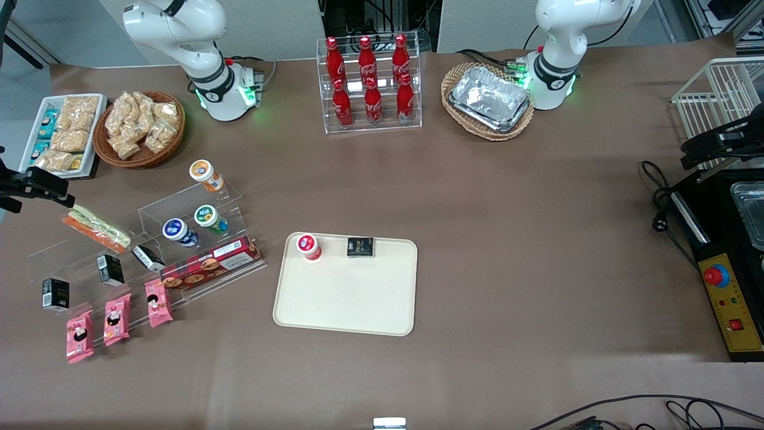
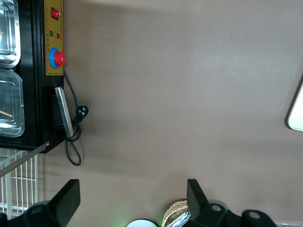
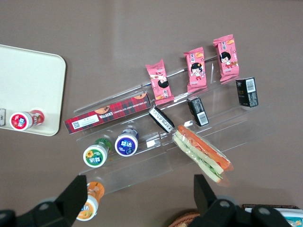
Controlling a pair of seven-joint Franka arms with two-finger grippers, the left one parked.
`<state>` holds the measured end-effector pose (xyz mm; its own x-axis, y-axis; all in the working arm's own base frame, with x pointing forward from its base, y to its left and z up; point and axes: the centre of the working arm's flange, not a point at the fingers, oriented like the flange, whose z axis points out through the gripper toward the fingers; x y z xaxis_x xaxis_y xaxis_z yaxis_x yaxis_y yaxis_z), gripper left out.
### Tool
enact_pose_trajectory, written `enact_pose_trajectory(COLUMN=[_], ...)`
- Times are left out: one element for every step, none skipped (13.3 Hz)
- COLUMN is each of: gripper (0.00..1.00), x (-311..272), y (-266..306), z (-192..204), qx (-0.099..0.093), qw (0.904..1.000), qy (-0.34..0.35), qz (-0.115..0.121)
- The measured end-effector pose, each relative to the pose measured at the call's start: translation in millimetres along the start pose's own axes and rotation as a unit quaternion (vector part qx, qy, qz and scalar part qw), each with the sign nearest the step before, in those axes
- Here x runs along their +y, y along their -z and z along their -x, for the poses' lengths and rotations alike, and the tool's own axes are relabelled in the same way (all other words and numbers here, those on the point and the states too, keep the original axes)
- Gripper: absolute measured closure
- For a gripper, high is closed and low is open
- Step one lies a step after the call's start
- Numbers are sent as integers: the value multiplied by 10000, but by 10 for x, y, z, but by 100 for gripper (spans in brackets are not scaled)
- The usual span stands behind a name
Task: Place sandwich on tray
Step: 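Move the right gripper toward the wrapped sandwich on the acrylic rack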
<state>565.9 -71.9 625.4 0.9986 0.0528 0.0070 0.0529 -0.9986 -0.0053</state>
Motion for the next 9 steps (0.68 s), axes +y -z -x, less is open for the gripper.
enact_pose_trajectory(gripper=[0,0,0,0,0,0,0,0,0], x=[-2,-5,-7,-7,-9,-11,-14,-10,7], y=[0,1,1,1,1,0,0,-1,-4], z=[-1,-1,-2,-2,-2,-3,-3,-1,6], qx=[1,3,3,3,3,3,0,-3,-22], qw=[10000,10000,10000,10000,9999,9996,9988,9971,9939], qy=[2,5,11,38,138,297,489,755,1098], qz=[0,0,0,0,0,0,-1,-1,-6])
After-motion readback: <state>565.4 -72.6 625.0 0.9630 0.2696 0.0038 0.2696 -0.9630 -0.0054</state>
